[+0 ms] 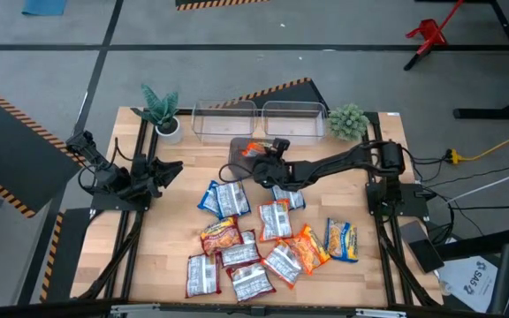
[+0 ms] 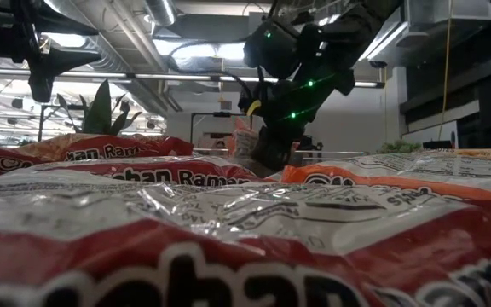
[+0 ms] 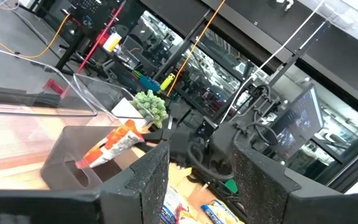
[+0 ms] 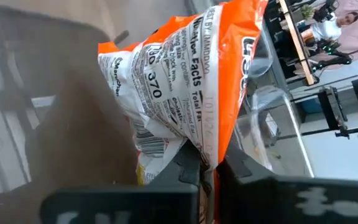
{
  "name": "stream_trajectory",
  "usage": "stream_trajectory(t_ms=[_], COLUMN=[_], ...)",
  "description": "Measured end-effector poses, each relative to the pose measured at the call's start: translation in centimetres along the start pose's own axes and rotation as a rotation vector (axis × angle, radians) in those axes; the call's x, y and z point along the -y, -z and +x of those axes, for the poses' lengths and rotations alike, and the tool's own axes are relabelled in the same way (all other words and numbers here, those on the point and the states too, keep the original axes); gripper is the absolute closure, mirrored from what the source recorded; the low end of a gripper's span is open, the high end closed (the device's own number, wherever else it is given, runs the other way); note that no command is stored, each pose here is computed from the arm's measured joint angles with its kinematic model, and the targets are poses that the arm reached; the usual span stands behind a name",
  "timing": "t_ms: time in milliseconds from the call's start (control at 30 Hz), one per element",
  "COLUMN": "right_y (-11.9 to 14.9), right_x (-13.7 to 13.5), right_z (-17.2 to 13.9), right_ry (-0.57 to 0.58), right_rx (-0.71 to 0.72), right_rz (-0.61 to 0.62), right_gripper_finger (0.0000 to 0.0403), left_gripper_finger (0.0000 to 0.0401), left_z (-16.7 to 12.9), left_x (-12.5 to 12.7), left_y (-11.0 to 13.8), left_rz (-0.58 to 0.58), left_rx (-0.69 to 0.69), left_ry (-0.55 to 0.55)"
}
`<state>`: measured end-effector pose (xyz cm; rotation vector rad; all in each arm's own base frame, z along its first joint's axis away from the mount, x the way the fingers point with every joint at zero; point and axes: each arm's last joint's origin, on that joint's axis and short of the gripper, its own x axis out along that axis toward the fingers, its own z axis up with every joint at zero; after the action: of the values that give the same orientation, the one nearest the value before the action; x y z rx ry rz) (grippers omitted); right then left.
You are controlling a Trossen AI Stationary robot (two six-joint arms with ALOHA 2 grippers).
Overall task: Sort Maruchan noodles
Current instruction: Put the orange noodle pack into the black bin
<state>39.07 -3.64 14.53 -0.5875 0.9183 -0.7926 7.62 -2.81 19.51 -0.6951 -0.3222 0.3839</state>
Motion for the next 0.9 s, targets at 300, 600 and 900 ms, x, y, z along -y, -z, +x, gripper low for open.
stream_trajectory(t_ms=[300,600,900], right_y=[-0.1,-0.3,-1.0], right_x=[-0.7,-0.7,1.1], right_z=[0.0,-0.6,-2.5], right_ry=[-0.185,-0.394,-0.582], right_rx=[0.045,0.087,0.151], right_rz=[0.0,-0.004,0.0], right_gripper_finger=[0.0348,0.023,0.0145], left_gripper_finger=[0.0234,0.0234,0.0234], left_z=[0.0,0.0,0.0], left_x=[0.0,0.0,0.0], left_y=[0.0,0.0,0.0], left_rz=[0.001,0.0,0.005], left_rx=[-0.001,-0.001,-0.003], left_ry=[0.0,0.003,0.002])
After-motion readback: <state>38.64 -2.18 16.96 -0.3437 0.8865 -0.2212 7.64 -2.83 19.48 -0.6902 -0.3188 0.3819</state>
